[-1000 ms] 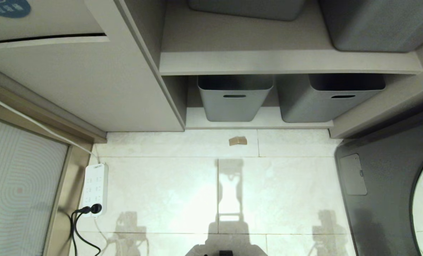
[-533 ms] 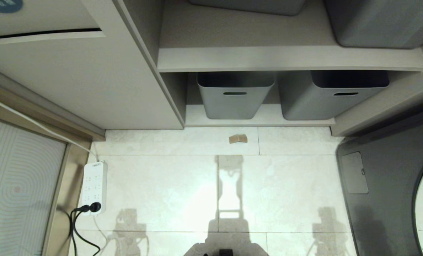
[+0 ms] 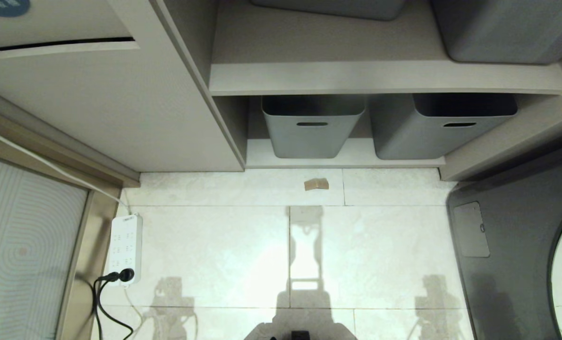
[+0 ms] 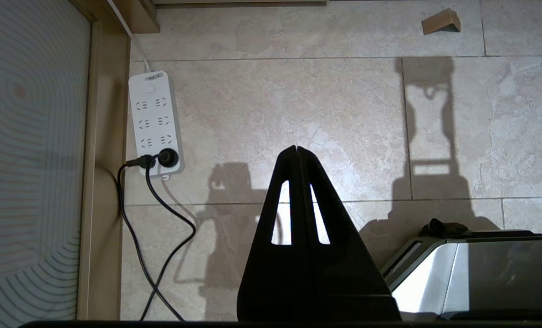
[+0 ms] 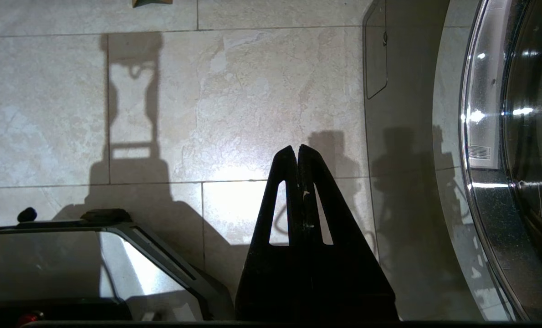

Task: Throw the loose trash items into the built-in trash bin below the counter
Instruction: Pick up the garbage

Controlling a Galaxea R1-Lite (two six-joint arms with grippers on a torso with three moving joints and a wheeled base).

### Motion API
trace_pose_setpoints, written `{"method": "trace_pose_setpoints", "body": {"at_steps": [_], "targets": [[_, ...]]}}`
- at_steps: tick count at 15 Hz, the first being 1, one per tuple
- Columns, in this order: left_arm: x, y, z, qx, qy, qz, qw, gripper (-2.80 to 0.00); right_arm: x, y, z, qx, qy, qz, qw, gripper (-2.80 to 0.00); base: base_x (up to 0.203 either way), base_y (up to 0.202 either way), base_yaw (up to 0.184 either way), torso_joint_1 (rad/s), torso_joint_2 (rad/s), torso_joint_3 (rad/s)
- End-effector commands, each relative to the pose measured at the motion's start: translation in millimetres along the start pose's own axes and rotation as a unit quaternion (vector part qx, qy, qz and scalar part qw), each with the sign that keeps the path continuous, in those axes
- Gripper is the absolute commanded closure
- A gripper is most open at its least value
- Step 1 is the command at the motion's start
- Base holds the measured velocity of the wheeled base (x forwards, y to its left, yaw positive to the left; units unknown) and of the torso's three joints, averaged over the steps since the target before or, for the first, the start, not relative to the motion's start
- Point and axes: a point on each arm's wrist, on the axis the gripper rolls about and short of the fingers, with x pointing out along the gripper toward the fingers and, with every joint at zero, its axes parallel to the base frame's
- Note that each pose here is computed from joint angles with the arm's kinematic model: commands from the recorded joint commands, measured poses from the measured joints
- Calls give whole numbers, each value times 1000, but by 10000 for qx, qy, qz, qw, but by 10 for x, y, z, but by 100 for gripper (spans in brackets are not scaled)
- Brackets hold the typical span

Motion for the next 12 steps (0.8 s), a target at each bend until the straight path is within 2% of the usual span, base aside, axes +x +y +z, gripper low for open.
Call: {"method": "trace_pose_setpoints", "body": {"at_steps": [1, 12], "targets": [[3, 0, -8, 4, 21, 2, 10000, 0, 1, 0, -1, 0, 10, -1, 10000, 0, 0, 0, 0, 0, 0, 0], [3, 0, -7, 3, 13, -3, 10000, 0, 1, 0, -1, 0, 12, -1, 10000, 0, 0, 0, 0, 0, 0, 0]]}}
